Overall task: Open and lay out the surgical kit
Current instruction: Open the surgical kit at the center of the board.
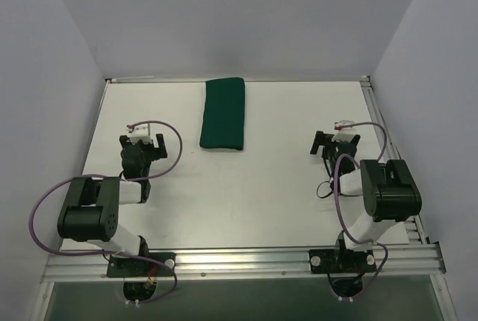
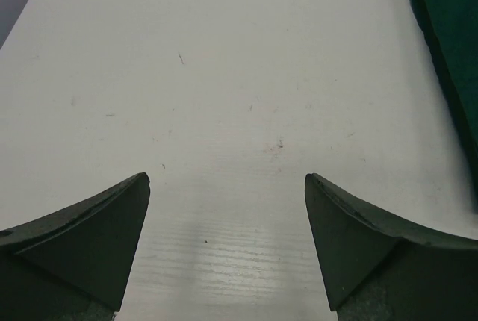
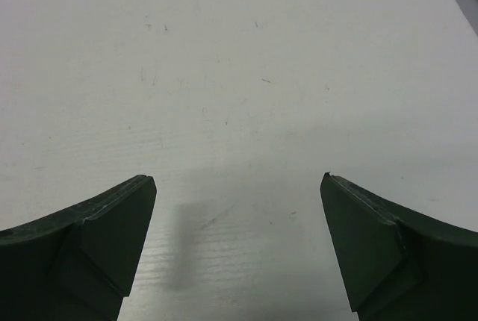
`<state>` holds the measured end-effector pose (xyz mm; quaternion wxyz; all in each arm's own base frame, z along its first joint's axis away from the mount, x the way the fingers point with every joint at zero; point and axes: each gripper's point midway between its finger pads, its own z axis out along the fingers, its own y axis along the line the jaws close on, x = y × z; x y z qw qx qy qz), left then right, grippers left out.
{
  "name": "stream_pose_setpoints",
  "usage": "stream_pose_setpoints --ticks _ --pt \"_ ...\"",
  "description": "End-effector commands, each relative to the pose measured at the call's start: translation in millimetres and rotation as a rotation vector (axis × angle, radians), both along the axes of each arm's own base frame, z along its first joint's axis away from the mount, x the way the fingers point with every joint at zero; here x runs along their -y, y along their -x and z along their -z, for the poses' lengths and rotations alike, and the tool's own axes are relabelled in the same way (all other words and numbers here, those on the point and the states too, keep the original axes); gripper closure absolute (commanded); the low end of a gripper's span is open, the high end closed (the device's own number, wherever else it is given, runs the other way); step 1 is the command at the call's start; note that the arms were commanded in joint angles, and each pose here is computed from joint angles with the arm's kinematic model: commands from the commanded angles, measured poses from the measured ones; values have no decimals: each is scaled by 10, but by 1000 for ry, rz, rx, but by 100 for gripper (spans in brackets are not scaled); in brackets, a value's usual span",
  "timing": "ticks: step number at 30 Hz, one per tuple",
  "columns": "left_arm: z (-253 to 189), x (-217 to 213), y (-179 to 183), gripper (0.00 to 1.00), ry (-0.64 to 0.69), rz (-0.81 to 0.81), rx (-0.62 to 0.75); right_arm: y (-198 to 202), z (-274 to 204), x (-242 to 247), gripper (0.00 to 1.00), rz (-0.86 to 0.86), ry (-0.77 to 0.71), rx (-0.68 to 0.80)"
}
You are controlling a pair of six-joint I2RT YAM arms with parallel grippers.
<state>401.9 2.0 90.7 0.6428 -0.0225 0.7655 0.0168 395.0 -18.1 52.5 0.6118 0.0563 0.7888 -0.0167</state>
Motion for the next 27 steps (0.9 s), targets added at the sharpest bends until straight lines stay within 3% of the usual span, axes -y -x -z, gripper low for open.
stream_pose_setpoints --ticks 1,5,10,11,12,13,15,16,17,18,19,20,21,24,26,27 --pt "-249 -38 -107 6 -29 -9 74 -138 -478 81 0 37 53 172" --pt "-275 -3 -88 6 -42 17 80 -134 -473 87 0 39 53 171" --pt "-732 146 48 6 -58 21 86 -106 -498 198 0 115 31 182" --pt "-959 121 91 6 -19 -8 124 -76 -526 218 0 172 54 176" --pt "-1129 -23 128 6 105 -136 138 17 -658 209 0 293 122 171" --pt "-1112 7 118 6 177 -149 112 0 -691 132 0 293 132 148" --pt "-1081 -252 248 6 265 -352 54 -101 -751 5 0 246 153 83" --pt "-1261 -262 207 6 366 -392 85 -210 -803 -95 0 208 143 16" --pt "-1272 -285 228 6 382 -420 60 -262 -823 -174 0 184 111 -13" --pt "-1138 -284 306 6 386 -446 -30 -305 -824 -250 0 159 78 -41" --pt "-1286 -268 276 6 468 -471 -20 -269 -696 -321 0 124 71 -134" --pt "-1193 -263 307 6 496 -496 -73 -421 -902 -500 0 52 18 -117" --pt "-1077 -140 336 6 527 -439 -162 -454 -928 -638 0 3 -35 -137" --pt "-975 -31 257 6 634 -303 -239 -599 -1047 -1099 0 -178 -189 -168" --pt "-856 -87 187 6 737 -248 -242 -663 -963 -1283 0 -206 -297 -232" --pt "-834 -59 174 6 773 -206 -248 -784 -1151 -1371 0 -221 -349 -217"
